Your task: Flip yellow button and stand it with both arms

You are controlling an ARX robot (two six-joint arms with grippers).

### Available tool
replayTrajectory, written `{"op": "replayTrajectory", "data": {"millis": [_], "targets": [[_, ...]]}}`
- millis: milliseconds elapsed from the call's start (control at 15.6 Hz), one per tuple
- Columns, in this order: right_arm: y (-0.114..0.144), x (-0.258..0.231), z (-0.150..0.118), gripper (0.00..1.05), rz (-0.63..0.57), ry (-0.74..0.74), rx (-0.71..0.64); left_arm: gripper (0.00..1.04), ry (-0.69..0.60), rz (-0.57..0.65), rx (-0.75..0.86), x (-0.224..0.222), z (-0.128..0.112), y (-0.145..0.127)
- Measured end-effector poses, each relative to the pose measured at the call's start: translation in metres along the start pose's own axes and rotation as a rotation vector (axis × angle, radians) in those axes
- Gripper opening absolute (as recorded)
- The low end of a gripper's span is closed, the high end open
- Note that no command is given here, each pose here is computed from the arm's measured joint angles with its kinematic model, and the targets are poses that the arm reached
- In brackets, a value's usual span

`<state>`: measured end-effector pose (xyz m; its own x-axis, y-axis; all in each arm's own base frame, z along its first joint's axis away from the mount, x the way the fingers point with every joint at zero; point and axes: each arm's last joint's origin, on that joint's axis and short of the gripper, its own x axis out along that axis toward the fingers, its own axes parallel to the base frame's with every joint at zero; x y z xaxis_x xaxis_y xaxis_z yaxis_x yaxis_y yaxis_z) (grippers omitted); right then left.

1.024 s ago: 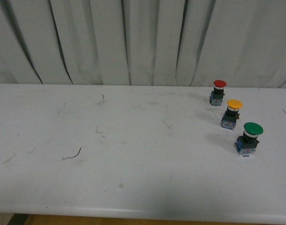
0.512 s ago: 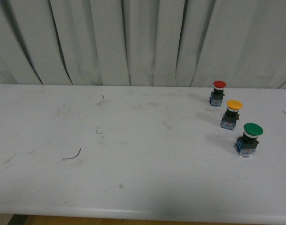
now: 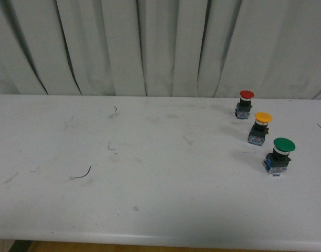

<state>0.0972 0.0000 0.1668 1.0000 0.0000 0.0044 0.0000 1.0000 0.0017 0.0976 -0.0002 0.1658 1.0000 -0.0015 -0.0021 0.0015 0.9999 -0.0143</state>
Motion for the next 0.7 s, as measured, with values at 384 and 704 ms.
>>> {"op": "replayTrajectory", "data": {"millis": [384, 704], "targets": [[0.0000, 0.0000, 0.0000, 0.98, 0.000, 0.000, 0.000, 0.98, 0.000, 0.000, 0.000, 0.0000, 0.0000, 0.0000], [0.0000, 0.0000, 0.0000, 0.98, 0.000, 0.000, 0.000, 0.98, 0.000, 0.000, 0.000, 0.0000, 0.0000, 0.0000]]}}
